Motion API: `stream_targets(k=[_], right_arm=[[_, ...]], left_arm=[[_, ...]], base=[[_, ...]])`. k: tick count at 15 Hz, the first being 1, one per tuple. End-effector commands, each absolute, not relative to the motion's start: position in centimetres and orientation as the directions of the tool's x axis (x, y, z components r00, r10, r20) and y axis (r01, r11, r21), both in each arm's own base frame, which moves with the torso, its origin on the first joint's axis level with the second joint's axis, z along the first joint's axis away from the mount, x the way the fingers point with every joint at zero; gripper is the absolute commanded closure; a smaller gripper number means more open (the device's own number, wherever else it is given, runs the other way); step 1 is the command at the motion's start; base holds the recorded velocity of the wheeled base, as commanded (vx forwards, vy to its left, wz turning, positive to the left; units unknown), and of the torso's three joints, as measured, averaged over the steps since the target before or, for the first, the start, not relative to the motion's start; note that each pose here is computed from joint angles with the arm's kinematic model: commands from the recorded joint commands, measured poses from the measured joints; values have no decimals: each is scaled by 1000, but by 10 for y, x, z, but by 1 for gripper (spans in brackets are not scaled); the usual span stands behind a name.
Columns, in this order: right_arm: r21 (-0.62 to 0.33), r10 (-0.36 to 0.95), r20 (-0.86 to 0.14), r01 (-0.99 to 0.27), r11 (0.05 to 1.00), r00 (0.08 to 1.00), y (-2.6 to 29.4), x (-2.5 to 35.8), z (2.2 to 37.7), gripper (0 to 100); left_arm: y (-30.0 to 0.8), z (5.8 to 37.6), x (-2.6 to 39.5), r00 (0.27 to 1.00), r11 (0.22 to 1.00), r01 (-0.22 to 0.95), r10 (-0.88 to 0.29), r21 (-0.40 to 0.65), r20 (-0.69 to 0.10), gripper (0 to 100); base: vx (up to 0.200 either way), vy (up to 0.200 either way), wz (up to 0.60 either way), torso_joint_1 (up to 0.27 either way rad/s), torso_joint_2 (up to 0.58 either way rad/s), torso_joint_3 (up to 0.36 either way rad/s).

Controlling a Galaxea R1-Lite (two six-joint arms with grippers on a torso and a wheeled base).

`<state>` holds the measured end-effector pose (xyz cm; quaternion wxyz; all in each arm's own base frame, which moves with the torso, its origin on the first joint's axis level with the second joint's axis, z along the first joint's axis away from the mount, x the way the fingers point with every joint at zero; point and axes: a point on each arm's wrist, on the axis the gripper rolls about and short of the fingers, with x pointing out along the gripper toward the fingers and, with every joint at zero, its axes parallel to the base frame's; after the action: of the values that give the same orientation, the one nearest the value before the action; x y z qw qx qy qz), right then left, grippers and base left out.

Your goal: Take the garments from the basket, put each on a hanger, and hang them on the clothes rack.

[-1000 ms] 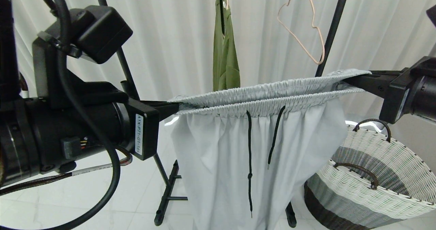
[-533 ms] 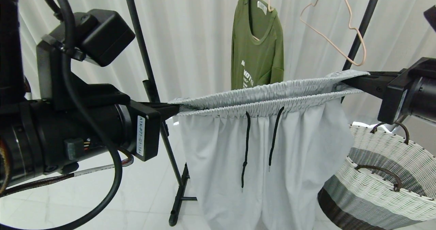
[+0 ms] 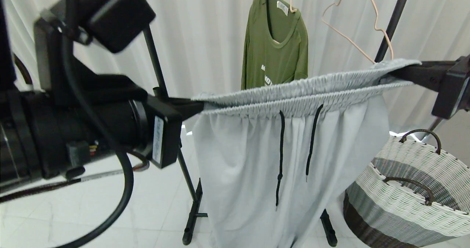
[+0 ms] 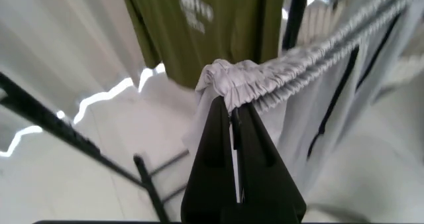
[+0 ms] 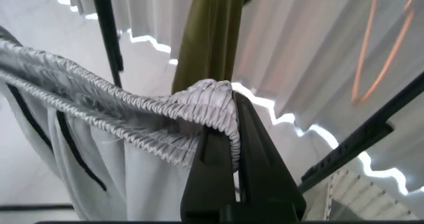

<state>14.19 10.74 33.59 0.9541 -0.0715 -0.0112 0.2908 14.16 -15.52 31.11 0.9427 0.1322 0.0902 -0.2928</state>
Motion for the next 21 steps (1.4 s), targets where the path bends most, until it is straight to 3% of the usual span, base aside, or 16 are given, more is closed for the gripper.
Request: stream_targets(k=[1,4,8,11,12,13,16,19,21], right_arm=[[-140,563,28,-554,820,826,105,138,366,100],[-142,563,24,-555,820,826,105,138,380,100],[-145,593,-112,-604,784,797,85,109,373,100],[-107,741,-170,-760,641,650,64,75,372,100],[-83,809,-189,-830,551,556,60,64,370,100],[-61,868,-201,-890,451,454,60,56,367,100],[-36,923,-238,-952,303,302,71,50,361,100],[-47,902,-249,-934,354,354,71,51,360,100],[-87,800,-272,-842,533,534,73,64,359,100]], left_arm=[[-170,340,157,834,816,550,-525,180,-168,100],[-179,356,168,862,844,506,-489,178,-133,100],[-180,347,169,874,854,482,-454,195,-175,100],[-185,351,174,876,858,480,-456,183,-158,100],[-189,355,178,878,860,478,-458,178,-143,100],[-191,360,179,879,862,476,-460,173,-126,100],[-194,362,182,880,863,475,-460,171,-119,100],[-190,363,179,880,864,474,-459,171,-120,100],[-179,365,169,877,860,477,-453,180,-161,100]], base=[[0,0,0,0,0,0],[0,0,0,0,0,0],[0,0,0,0,0,0],[0,0,0,0,0,0],[0,0,0,0,0,0],[0,0,0,0,0,0],[0,0,0,0,0,0],[0,0,0,0,0,0],[0,0,0,0,0,0]])
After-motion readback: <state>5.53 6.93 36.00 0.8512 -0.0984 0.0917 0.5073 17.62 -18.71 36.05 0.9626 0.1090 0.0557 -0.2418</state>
